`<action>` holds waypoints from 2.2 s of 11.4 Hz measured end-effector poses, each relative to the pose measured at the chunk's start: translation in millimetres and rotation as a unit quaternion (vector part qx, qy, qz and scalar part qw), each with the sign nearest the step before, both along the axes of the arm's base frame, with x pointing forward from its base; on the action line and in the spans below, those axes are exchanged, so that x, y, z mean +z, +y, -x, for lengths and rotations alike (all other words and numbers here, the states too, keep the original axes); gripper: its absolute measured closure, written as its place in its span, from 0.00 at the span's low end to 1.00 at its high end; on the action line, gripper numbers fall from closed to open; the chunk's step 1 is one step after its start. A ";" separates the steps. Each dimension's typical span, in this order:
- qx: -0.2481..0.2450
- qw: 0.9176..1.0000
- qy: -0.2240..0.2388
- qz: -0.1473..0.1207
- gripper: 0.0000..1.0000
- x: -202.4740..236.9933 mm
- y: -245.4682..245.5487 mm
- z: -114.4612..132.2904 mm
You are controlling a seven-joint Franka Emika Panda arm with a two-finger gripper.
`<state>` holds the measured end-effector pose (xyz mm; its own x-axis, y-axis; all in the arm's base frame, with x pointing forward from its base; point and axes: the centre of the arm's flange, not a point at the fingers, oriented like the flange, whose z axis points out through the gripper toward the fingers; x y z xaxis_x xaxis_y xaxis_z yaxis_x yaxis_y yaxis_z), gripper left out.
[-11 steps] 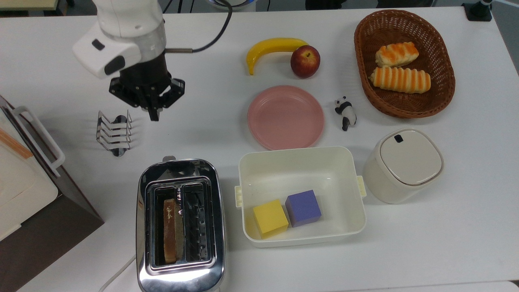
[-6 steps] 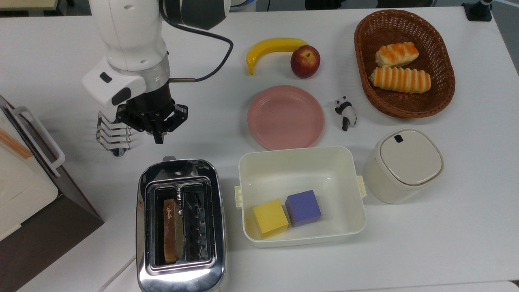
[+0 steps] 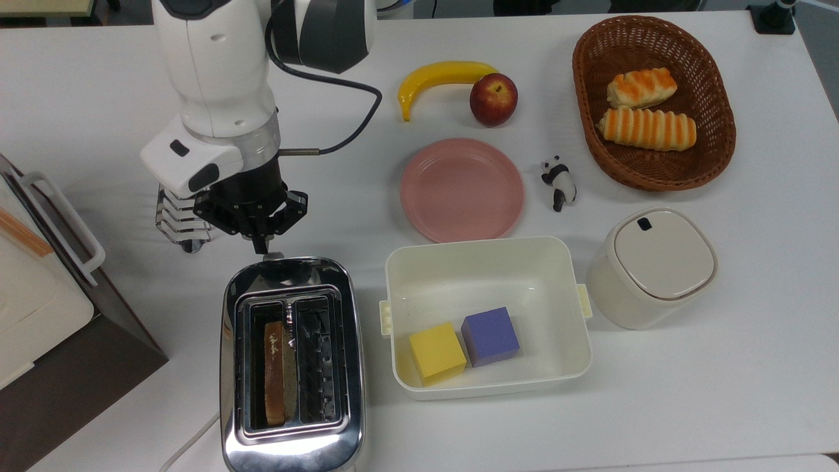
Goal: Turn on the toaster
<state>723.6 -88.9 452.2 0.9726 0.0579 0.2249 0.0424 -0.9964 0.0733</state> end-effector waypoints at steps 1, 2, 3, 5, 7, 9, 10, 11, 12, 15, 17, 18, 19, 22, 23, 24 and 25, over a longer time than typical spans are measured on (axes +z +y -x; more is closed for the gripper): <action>0.000 1.000 0.004 -0.001 0.99 -6.1 0.3 -1.0; 0.001 1.000 0.008 -0.001 0.99 -12.1 0.9 -2.0; 0.001 1.000 0.012 -0.002 0.99 -18.0 1.4 -2.9; 0.002 1.000 0.017 -0.003 0.99 -26.5 2.0 -4.2; 0.002 1.000 0.020 -0.003 0.99 -30.9 2.2 -4.8; 0.004 1.000 0.026 -0.004 0.99 -42.8 3.2 -6.6; 0.004 1.000 0.029 -0.004 0.99 -52.0 2.8 -8.1; 0.005 1.000 0.028 -0.004 0.99 -63.2 2.6 -9.6; 0.005 1.000 0.028 -0.004 0.99 -72.4 2.7 -9.7; 0.006 1.000 0.028 -0.003 0.99 -74.6 2.7 -9.4; 0.006 1.000 0.026 -0.003 0.99 -72.9 2.4 -9.4; 0.005 1.000 0.023 -0.003 0.99 -70.9 1.9 -9.7; 0.005 1.000 0.008 -0.002 0.99 -62.4 1.8 -12.5; 0.005 1.000 -0.021 0.000 0.99 -20.2 2.1 -10.6; 0.003 1.000 -0.022 -0.003 0.99 -7.5 2.6 -7.2; 0.003 1.000 -0.026 -0.003 0.97 4.7 3.0 -4.4; 0.002 1.000 -0.025 -0.003 0.97 16.1 3.3 -0.5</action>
